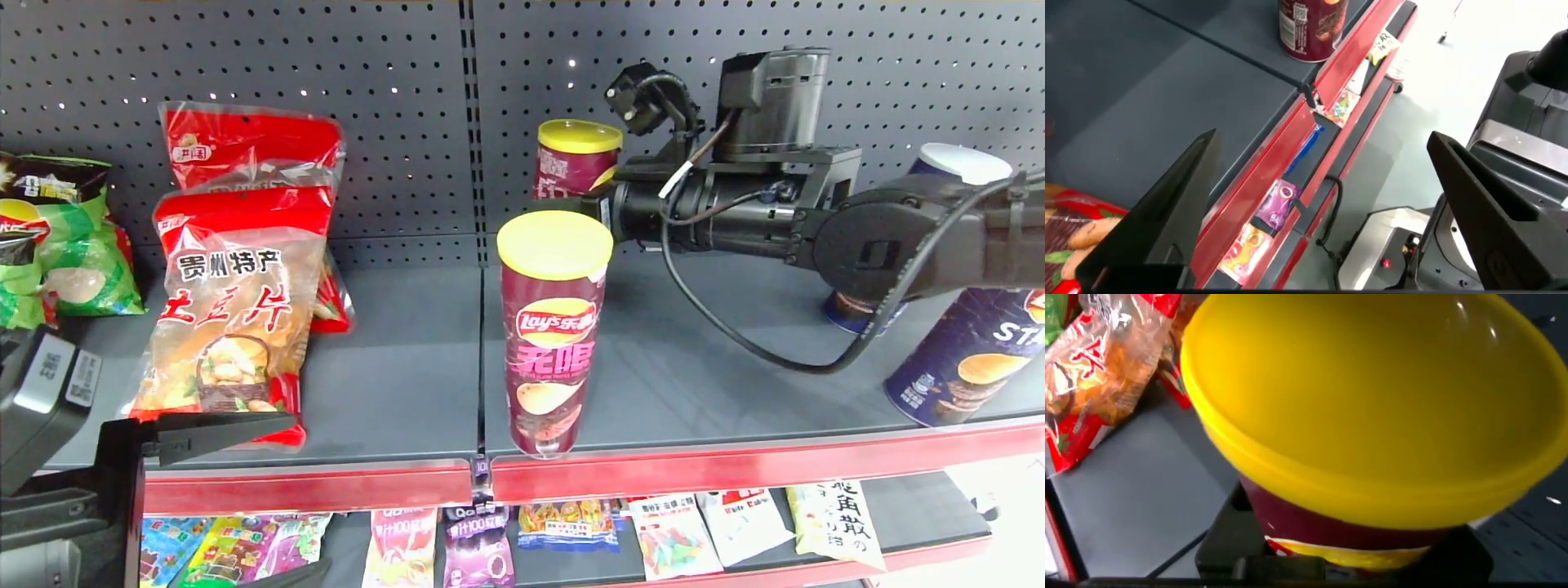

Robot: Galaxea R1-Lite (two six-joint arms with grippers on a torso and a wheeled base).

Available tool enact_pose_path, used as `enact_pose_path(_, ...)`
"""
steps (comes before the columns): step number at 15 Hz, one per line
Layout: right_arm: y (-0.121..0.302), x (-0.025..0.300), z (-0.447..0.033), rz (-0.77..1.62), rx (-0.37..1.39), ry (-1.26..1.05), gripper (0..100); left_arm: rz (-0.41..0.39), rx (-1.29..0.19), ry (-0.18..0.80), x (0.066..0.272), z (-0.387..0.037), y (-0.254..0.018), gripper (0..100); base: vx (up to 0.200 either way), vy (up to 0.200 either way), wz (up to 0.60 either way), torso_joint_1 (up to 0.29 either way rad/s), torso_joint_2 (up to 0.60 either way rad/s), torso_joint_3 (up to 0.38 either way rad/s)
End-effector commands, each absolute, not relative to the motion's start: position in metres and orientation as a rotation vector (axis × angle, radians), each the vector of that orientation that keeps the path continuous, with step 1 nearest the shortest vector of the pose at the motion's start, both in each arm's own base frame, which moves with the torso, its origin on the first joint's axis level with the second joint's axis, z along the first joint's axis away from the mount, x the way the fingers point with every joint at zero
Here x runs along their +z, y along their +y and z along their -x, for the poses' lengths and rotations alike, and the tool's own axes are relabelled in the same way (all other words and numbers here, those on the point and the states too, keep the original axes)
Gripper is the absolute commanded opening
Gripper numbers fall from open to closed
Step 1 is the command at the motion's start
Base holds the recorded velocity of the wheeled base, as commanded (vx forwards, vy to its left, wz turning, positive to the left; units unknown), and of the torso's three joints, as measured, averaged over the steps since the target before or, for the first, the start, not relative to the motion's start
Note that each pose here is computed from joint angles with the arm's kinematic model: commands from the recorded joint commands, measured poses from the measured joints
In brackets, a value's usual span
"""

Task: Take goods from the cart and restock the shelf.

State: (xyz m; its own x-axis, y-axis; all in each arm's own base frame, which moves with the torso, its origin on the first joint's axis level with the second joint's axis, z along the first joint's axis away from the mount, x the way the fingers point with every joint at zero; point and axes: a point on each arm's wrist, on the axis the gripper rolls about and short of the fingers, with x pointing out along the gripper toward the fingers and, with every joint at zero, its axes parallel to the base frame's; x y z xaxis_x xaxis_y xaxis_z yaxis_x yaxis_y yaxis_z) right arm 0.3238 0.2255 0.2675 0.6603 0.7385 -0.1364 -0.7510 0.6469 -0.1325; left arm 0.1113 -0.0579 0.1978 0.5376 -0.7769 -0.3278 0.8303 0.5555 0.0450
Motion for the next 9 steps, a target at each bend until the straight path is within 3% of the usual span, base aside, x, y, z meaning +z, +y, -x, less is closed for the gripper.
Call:
enact_pose_path(1, 0.2330, 0.2542, -0.3334, 0.189, 0.851, 0.100, 0, -0.205, -0.962, 0.279, 0.1980, -0.1093, -0.0570, 100, 0.000, 0.000, 0.00, 0.000, 0.00, 0.000)
enact_pose_path(8, 0.2326, 0.2508, -0.3338, 0.188, 0.852, 0.114, 0, -0.192, -0.960, 0.289, 0.1976, -0.1102, -0.0574, 100, 0.000, 0.000, 0.00, 0.000, 0.00, 0.000)
enact_pose_path(9, 0.2322, 0.2487, -0.3333, 0.189, 0.851, 0.122, 100, -0.192, -0.960, 0.289, 0.1976, -0.1102, -0.0574, 100, 0.000, 0.000, 0.00, 0.000, 0.00, 0.000)
